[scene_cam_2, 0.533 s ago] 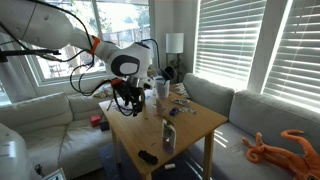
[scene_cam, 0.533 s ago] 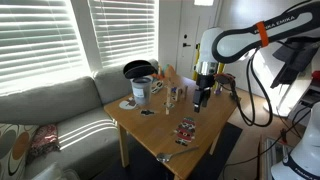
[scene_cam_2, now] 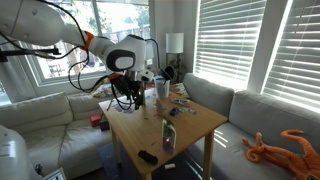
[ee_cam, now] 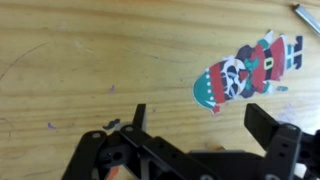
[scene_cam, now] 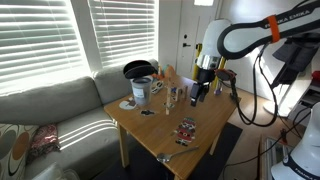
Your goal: Put the block on top of the two parallel standing blocks
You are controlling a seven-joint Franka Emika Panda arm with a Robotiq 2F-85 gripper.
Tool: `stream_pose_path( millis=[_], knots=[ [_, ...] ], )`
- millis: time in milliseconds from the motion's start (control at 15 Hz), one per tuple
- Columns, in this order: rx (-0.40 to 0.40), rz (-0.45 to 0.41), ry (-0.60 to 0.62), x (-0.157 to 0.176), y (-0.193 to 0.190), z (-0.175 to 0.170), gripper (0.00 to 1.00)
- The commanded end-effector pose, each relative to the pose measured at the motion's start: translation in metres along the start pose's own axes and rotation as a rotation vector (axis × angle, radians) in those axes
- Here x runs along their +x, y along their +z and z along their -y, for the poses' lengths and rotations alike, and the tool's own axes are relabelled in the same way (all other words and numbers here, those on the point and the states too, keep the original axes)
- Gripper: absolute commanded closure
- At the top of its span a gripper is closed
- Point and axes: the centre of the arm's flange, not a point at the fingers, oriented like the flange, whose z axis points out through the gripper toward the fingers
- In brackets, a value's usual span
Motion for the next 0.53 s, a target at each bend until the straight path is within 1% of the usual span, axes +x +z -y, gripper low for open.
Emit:
stream_pose_path(
  millis=[0,67,133,200,267,400,467],
  knots=[
    [-0.013,-0.194,0.03,-0.041,-0.07,0.028,0.0],
    [-0.012,-0.246,0.031,-0.045,-0.086,0.036,0.0],
    [-0.029,-0.298,0.004,-0.049,-0.103,0.043,0.0],
    [-0.059,-0.338,-0.041,-0.051,-0.118,0.047,0.0],
    [-0.105,-0.36,-0.087,-0.051,-0.132,0.046,0.0],
    [-0.187,-0.416,-0.159,-0.047,-0.15,0.042,0.0],
    [-0.215,-0.438,-0.209,-0.042,-0.156,0.04,0.0]
  ],
)
